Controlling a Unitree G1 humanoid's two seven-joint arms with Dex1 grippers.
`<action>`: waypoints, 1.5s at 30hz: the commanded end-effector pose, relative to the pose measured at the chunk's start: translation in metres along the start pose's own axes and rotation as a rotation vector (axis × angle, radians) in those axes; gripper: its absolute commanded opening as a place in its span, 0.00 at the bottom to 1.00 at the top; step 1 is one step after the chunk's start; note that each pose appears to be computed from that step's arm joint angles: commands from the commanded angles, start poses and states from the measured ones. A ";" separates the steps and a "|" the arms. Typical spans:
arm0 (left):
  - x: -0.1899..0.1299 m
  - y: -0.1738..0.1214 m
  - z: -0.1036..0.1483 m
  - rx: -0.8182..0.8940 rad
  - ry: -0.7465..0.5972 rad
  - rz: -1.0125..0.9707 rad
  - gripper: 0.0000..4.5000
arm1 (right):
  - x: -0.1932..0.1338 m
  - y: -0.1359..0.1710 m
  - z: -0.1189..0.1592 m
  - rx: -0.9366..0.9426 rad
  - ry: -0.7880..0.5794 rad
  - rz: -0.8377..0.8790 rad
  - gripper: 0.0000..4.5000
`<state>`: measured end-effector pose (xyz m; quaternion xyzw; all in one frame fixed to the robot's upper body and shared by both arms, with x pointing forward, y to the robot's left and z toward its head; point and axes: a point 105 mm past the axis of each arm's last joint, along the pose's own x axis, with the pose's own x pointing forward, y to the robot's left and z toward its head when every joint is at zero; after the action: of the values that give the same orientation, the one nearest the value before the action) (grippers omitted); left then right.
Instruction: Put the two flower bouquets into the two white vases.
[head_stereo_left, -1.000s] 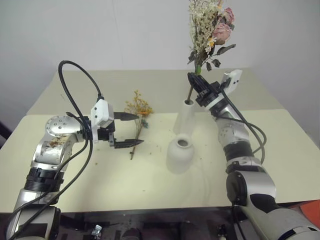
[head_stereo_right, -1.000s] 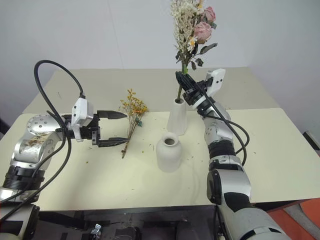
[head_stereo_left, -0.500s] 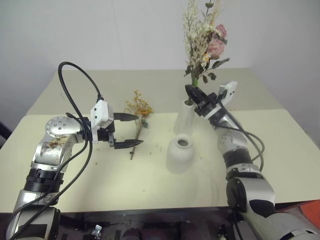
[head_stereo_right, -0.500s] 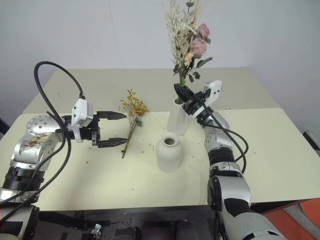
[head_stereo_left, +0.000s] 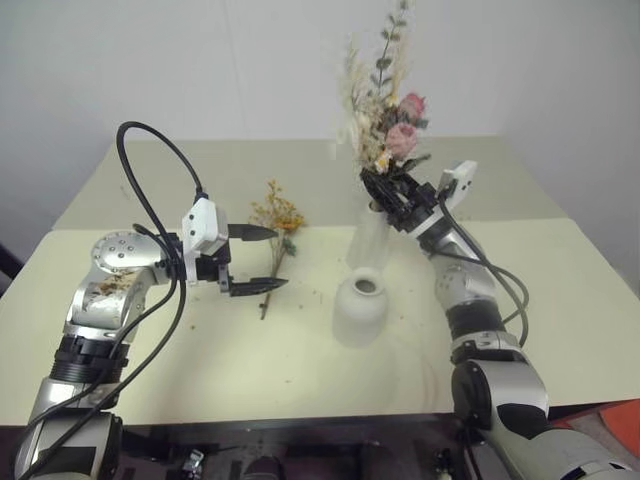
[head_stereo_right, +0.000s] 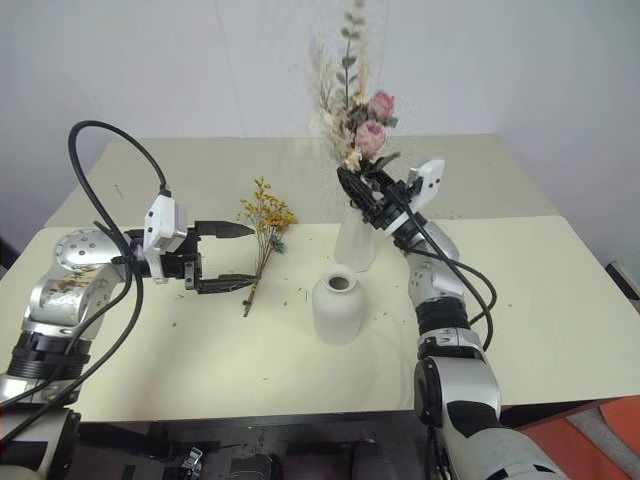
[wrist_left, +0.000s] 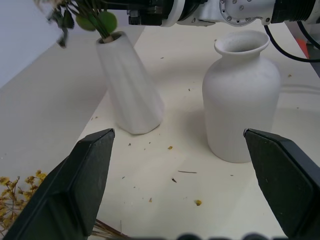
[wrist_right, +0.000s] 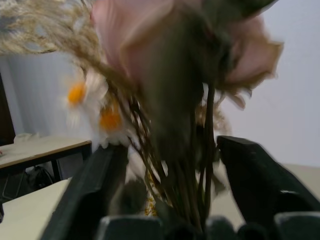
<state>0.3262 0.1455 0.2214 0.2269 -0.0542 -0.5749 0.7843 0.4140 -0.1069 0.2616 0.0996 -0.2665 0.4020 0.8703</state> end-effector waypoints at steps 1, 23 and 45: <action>0.000 0.004 0.011 0.049 -0.024 0.009 1.00 | 0.001 -0.002 0.016 -0.058 -0.017 -0.006 0.99; 0.009 0.049 0.003 -0.070 0.307 0.660 1.00 | -0.094 -0.011 0.051 -0.378 0.469 -0.028 0.99; 0.040 0.037 -0.062 -0.763 0.825 0.765 1.00 | -0.084 0.038 0.100 -0.421 0.835 0.237 0.99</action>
<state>0.3893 0.1382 0.1605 0.1124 0.3968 -0.1010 0.9054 0.3120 -0.1767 0.2879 -0.2650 0.0352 0.4357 0.8594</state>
